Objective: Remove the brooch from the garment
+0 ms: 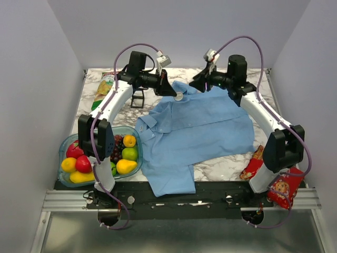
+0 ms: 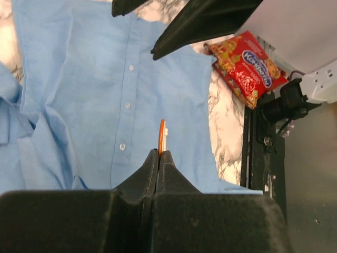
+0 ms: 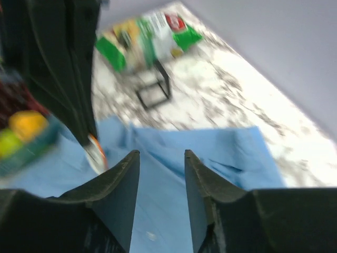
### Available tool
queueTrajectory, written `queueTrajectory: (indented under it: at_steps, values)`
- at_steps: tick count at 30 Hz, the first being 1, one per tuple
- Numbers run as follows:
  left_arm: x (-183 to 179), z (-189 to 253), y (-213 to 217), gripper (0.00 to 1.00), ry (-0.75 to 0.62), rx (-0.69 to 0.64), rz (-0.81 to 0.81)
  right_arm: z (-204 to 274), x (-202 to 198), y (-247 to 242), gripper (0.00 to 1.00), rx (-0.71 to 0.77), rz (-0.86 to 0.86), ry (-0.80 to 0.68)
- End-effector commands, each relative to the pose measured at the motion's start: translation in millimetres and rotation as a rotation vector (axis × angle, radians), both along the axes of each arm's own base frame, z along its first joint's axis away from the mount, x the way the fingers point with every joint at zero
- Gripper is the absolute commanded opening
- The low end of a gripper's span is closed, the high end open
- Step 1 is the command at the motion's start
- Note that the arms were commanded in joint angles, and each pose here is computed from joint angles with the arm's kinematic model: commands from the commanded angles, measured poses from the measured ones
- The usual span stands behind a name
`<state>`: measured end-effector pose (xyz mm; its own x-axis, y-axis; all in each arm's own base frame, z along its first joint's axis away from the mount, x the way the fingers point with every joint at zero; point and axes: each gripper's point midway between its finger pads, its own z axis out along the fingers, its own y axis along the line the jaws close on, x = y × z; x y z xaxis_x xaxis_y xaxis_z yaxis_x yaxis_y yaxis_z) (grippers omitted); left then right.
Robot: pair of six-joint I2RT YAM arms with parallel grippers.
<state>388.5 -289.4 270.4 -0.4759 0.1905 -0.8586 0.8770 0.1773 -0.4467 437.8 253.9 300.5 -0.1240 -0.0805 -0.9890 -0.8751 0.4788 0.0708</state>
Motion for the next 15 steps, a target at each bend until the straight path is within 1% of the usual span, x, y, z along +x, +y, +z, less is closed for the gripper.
queueTrajectory:
  at_steps: [1, 2, 3, 4, 6, 7, 9, 12, 15]
  values:
    - [2.1, -6.2, 25.2, 0.00, -0.067, 0.106, 0.056, -97.7, -7.7, -36.4, 0.51, -0.483, 0.126, -0.167]
    - [5.1, -8.5, 34.5, 0.00, -0.065, 0.119, 0.082, -120.1, -11.7, -41.6, 0.51, -0.538, 0.157, -0.155]
    - [7.2, -10.8, 38.5, 0.00, -0.060, 0.131, 0.102, -133.1, -12.6, -46.8, 0.52, -0.605, 0.200, -0.203]
    - [13.2, -18.1, 46.4, 0.00, -0.058, 0.163, 0.147, -148.7, -23.6, -51.9, 0.52, -0.643, 0.249, -0.171]
    - [17.6, -16.2, 57.9, 0.00, -0.077, 0.180, 0.187, -169.9, -31.6, -52.9, 0.53, -0.684, 0.332, -0.158]
    - [19.4, -17.5, 62.7, 0.00, -0.092, 0.196, 0.196, -180.1, -39.6, -55.1, 0.53, -0.697, 0.360, -0.105]
    - [19.7, -16.8, 72.8, 0.00, -0.095, 0.211, 0.215, -200.7, -40.8, -56.9, 0.53, -0.730, 0.381, -0.033]
    - [19.1, -18.6, 82.6, 0.00, -0.097, 0.226, 0.228, -207.8, -33.4, -58.2, 0.53, -0.774, 0.378, -0.013]
    - [20.4, -21.8, 91.8, 0.00, -0.085, 0.238, 0.243, -201.8, -20.0, -51.2, 0.56, -0.770, 0.367, -0.067]
